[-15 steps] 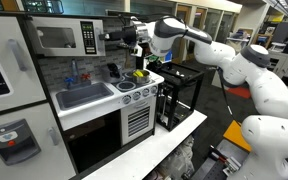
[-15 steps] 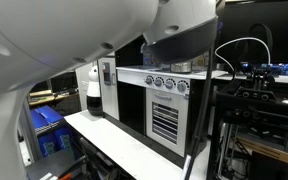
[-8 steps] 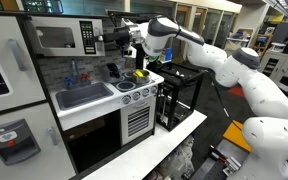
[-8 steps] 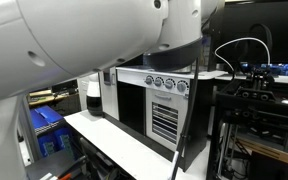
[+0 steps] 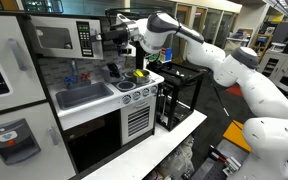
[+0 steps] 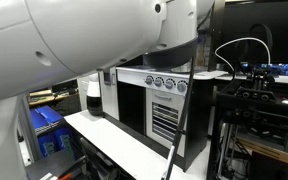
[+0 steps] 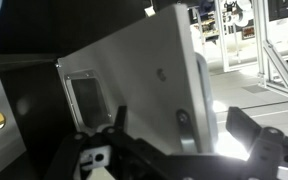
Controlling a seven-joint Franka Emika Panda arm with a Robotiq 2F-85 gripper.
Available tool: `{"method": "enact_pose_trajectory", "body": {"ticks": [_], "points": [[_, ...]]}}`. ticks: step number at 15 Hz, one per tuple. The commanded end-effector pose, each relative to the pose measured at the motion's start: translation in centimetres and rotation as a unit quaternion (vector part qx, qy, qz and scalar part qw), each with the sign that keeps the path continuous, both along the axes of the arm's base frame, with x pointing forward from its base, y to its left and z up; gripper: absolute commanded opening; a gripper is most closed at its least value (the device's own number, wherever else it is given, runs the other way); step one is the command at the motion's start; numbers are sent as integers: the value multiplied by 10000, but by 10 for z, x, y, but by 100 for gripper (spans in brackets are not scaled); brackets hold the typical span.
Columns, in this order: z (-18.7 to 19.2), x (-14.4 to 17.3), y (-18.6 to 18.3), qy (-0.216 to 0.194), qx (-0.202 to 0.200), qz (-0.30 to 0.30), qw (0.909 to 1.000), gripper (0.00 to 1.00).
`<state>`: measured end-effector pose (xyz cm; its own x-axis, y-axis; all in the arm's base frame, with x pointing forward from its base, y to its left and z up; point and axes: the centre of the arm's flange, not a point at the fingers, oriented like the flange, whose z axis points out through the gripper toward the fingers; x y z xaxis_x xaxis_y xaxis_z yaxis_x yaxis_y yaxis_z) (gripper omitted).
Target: Open the door of the cabinet on the top of the sink
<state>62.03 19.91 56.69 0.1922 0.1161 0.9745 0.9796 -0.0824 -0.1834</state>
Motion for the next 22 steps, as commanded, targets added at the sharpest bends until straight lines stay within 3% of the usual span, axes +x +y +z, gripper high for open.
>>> {"method": "enact_pose_trajectory", "body": {"ticks": [1, 13, 22], "points": [[11, -6, 8, -190, -64, 173, 9996, 100], [36, -41, 37, -419, 48, 672, 9968, 100], [35, -49, 63, -432, 174, 995, 9939, 100]]}}
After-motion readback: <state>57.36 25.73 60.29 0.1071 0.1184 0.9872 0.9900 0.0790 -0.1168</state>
